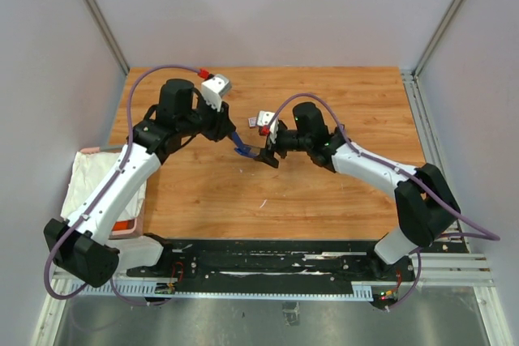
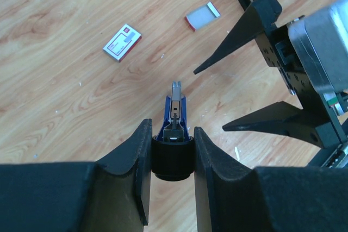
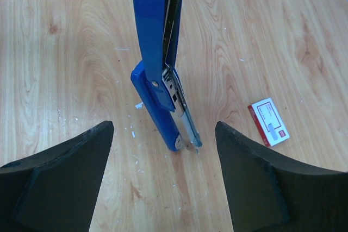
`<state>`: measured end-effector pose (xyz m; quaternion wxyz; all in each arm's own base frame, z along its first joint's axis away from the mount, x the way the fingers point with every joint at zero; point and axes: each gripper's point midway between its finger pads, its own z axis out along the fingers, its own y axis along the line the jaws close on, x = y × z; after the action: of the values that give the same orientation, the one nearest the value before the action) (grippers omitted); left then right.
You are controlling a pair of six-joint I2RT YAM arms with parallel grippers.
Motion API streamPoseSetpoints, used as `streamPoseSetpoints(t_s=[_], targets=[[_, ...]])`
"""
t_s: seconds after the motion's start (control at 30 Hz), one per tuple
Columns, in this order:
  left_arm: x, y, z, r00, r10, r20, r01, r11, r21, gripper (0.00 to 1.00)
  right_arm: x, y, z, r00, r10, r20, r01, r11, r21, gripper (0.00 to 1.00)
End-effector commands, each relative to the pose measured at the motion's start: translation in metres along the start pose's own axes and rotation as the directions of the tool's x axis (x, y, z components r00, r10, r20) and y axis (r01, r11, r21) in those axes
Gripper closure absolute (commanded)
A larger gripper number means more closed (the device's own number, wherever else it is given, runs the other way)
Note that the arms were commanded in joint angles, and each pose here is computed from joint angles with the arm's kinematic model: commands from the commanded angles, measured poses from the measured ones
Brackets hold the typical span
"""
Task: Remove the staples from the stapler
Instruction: Unload the staple at the center of the board.
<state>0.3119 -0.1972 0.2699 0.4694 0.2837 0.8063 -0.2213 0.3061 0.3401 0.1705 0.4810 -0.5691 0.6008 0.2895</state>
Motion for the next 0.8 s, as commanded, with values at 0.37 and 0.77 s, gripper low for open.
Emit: streamPoseSetpoints(t_s=[0.37, 0.77], targets=[[-0.050, -0.018, -0.014, 0.984, -0.062, 0.165, 0.043, 0.992, 0.116, 1.00, 0.001, 0.018, 0.031, 0.990, -0.142, -0.014, 0.143, 0.988, 0.056, 0.21], [-0.048, -0.010, -0.018, 0.979, -0.084, 0.187, 0.067, 0.993, 0.095, 1.00, 0.003, 0.010, 0.039, 0.983, -0.155, -0.099, 0.168, 0.975, 0.143, 0.51]])
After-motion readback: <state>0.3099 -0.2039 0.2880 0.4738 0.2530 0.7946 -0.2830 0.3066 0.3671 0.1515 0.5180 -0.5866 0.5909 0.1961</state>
